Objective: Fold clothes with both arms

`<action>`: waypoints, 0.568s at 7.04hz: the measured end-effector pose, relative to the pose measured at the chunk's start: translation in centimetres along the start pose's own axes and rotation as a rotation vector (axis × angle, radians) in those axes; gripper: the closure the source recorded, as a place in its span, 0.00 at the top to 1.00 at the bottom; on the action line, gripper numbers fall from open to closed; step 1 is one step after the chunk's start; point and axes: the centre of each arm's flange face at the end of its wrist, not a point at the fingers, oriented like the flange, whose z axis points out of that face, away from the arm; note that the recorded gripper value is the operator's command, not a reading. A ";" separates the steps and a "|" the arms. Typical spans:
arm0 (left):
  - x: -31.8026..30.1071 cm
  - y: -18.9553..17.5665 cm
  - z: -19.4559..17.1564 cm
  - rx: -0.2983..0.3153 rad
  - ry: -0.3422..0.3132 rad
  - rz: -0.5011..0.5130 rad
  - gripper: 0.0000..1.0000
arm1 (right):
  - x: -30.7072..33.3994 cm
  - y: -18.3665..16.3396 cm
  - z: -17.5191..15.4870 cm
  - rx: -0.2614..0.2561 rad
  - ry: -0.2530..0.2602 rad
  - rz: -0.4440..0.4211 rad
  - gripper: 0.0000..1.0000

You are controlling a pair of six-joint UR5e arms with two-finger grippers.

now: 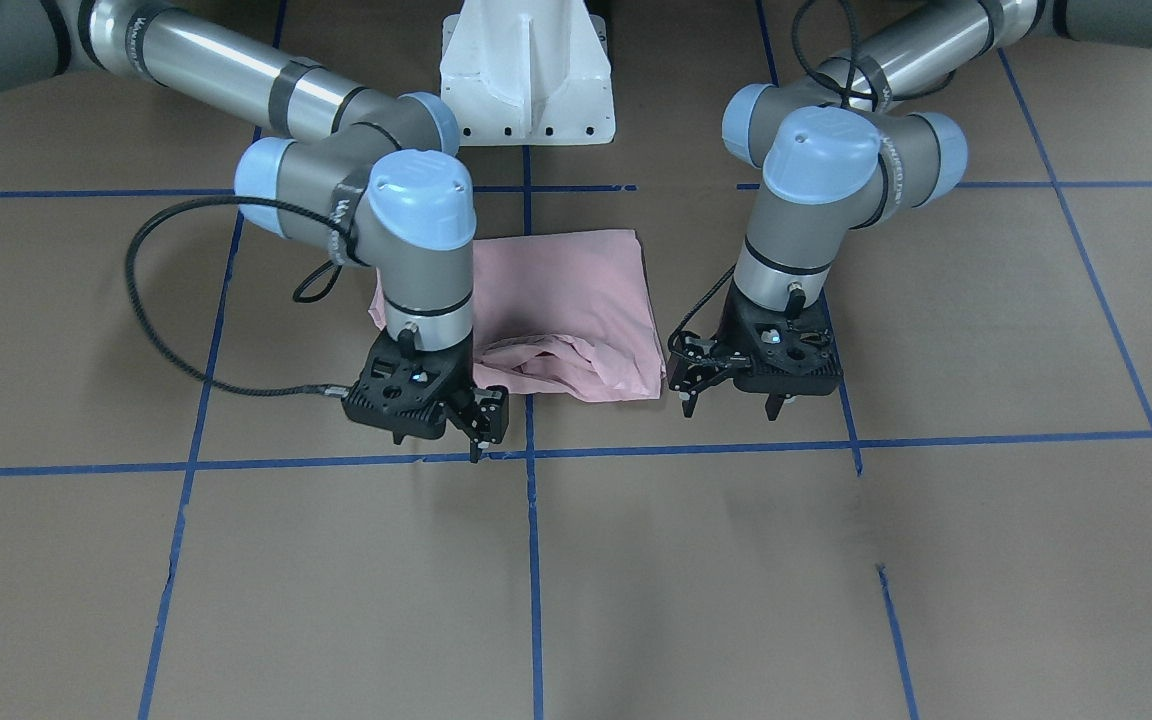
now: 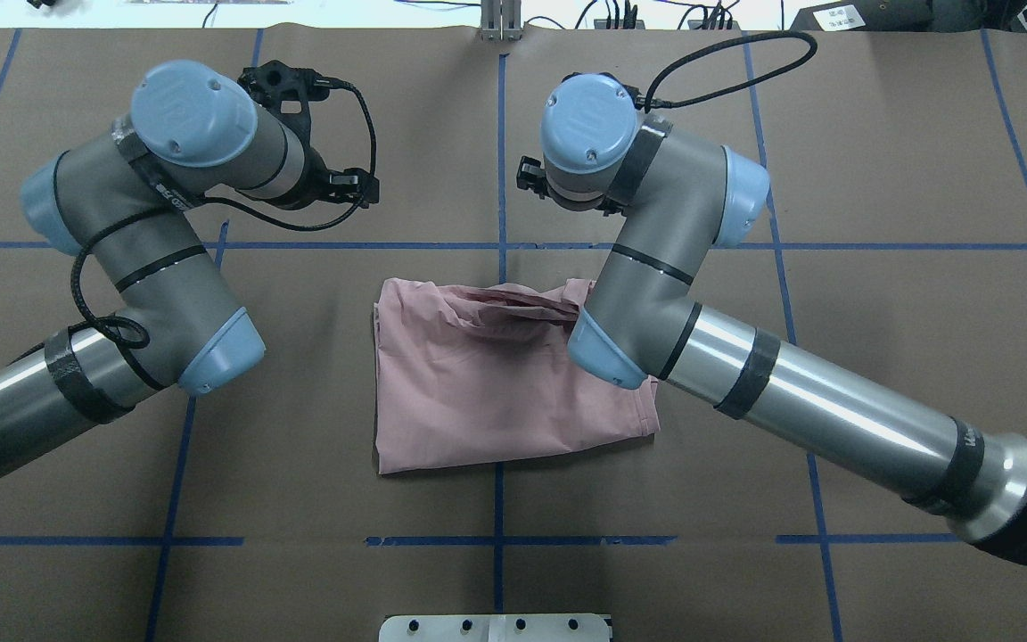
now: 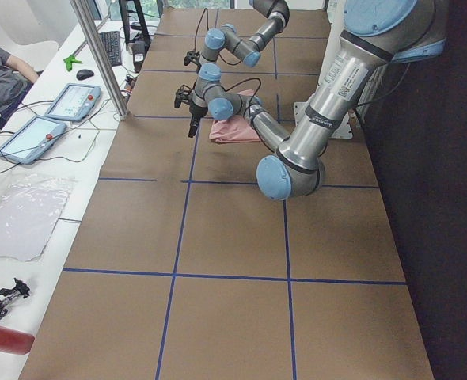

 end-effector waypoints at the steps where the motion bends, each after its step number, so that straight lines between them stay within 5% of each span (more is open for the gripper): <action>1: -0.8 -0.5 -1.4 -0.004 0.016 0.042 1.00 | 1.4 -2.1 -0.7 -0.039 -0.011 -0.044 1.00; 4: -9.7 -3.8 -10.0 -0.031 -0.044 0.268 1.00 | 14.1 -9.9 -6.6 -0.143 -0.007 -0.267 1.00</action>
